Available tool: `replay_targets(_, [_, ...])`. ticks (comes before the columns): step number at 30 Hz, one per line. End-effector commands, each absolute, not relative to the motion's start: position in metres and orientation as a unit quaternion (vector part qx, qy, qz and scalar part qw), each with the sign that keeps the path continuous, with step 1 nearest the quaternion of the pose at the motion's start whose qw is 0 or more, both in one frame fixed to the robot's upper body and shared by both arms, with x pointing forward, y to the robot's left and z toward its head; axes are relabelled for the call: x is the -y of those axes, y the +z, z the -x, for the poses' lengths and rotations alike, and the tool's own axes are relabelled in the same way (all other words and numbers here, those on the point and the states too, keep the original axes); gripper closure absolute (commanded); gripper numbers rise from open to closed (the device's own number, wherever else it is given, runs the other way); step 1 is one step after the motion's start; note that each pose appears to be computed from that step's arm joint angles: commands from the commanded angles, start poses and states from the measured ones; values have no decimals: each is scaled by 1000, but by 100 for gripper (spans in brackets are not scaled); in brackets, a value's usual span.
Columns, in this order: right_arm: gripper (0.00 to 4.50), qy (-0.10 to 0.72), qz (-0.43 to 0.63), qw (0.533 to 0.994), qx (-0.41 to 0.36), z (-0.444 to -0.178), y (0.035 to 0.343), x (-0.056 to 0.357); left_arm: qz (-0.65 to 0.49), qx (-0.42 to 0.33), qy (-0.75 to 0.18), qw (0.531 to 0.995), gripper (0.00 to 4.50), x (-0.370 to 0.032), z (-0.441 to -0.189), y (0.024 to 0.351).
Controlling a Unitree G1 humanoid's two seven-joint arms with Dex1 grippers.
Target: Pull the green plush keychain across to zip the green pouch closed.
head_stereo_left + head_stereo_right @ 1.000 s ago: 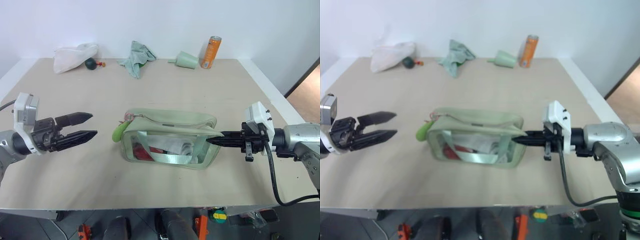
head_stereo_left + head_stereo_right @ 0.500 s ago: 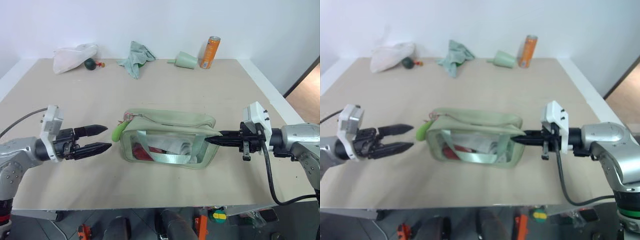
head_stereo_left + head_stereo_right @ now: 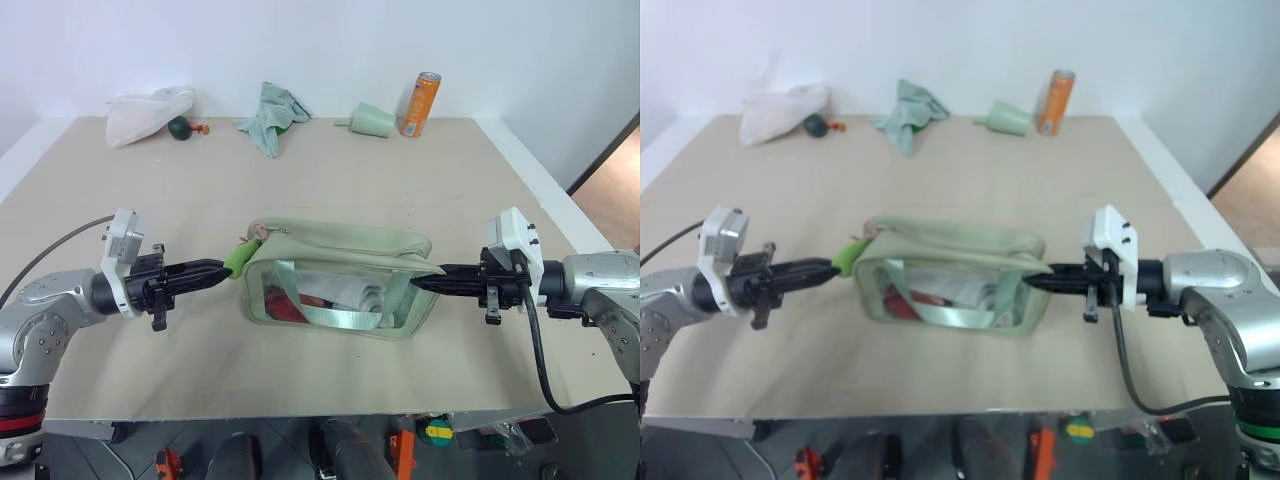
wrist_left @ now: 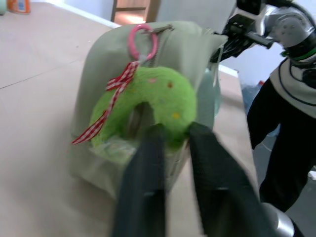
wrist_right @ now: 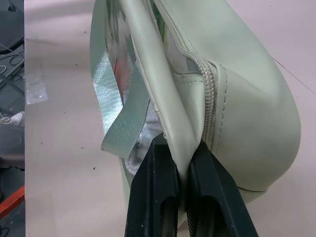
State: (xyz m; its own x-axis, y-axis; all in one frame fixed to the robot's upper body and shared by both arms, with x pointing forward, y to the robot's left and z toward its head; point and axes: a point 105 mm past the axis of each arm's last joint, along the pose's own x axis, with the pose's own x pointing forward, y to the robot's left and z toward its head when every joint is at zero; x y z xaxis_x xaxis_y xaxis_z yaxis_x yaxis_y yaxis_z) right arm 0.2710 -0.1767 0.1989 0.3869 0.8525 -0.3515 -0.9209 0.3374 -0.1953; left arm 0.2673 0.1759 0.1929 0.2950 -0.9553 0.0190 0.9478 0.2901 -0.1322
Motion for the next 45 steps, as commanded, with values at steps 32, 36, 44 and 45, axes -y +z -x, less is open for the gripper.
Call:
replay_targets(32, [450,541,196,815,-74,-272,201,178,-30,36,-687,725,353,-108,-270,259])
replay_targets(36, [450,538,196,817,-74,-271,201,178,-20,42,-686,726,219,-107,-274,263])
replay_targets(44, [450,537,196,817,-73,-271,201,177,3,80,-693,717,5,-108,-269,281])
replay_targets(45, [450,537,196,817,-73,-271,201,177,-1,100,-689,718,5,-112,-267,287])
